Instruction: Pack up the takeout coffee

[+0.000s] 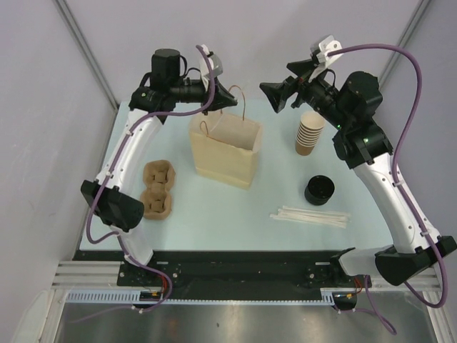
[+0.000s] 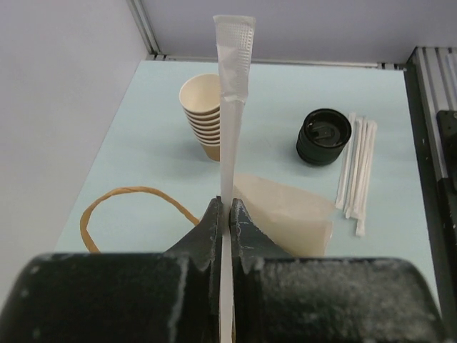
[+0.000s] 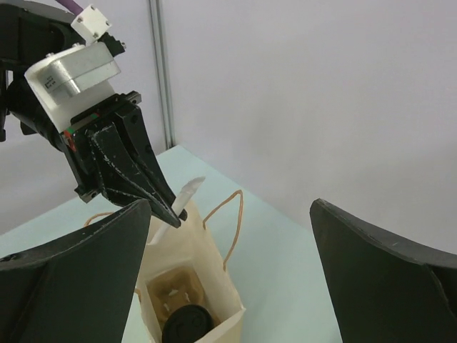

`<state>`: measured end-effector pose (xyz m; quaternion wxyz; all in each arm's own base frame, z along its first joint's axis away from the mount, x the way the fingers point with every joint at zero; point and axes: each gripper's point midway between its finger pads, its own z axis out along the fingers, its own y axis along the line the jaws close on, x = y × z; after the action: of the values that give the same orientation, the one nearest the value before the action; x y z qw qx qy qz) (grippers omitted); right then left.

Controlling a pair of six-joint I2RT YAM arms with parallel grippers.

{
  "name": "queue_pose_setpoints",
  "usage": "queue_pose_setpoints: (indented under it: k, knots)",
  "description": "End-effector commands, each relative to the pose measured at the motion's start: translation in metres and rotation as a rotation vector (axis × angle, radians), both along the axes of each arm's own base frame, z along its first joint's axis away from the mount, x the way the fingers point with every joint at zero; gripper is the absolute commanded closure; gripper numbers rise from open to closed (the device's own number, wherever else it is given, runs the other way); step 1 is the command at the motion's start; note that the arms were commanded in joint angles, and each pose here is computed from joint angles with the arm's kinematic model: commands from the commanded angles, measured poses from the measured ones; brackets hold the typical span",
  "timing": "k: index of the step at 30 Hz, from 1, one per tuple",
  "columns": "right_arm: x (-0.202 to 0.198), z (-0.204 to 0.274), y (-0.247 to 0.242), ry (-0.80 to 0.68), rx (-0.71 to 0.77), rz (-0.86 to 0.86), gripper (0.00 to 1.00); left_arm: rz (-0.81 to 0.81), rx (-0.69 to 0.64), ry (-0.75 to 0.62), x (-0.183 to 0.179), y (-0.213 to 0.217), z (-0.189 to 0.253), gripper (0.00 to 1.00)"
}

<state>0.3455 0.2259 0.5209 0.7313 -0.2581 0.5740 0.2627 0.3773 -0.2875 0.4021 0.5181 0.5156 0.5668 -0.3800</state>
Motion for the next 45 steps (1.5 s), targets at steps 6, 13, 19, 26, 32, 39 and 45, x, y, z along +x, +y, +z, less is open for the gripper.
queue_pose_setpoints:
  k: [6,13,19,26,32,39,45]
  knots:
    - [-0.006,0.015,-0.013,-0.023,0.011,-0.032,0.0,-0.077,0.109,-0.048,0.002,0.012,-0.041,0.93]
    - [-0.006,0.011,-0.012,-0.012,-0.001,-0.024,0.0,-0.071,0.101,-0.06,0.008,0.016,-0.06,0.91]
    - [-0.006,0.008,-0.013,-0.002,-0.015,-0.029,0.0,-0.068,0.135,-0.061,0.012,0.018,-0.079,0.9]
    - [-0.006,0.005,-0.014,0.0,-0.021,-0.031,0.0,-0.062,0.171,-0.095,0.016,0.022,-0.083,0.88]
    - [-0.007,0.004,-0.014,0.001,-0.02,-0.031,0.0,-0.047,0.185,-0.137,0.018,0.026,-0.074,0.87]
    - [-0.007,0.002,-0.013,0.007,-0.019,-0.027,0.0,-0.037,0.197,-0.172,0.024,0.031,-0.069,0.87]
    - [-0.006,0.0,-0.013,0.01,-0.021,-0.029,0.0,-0.058,0.225,-0.164,0.023,0.034,-0.077,0.86]
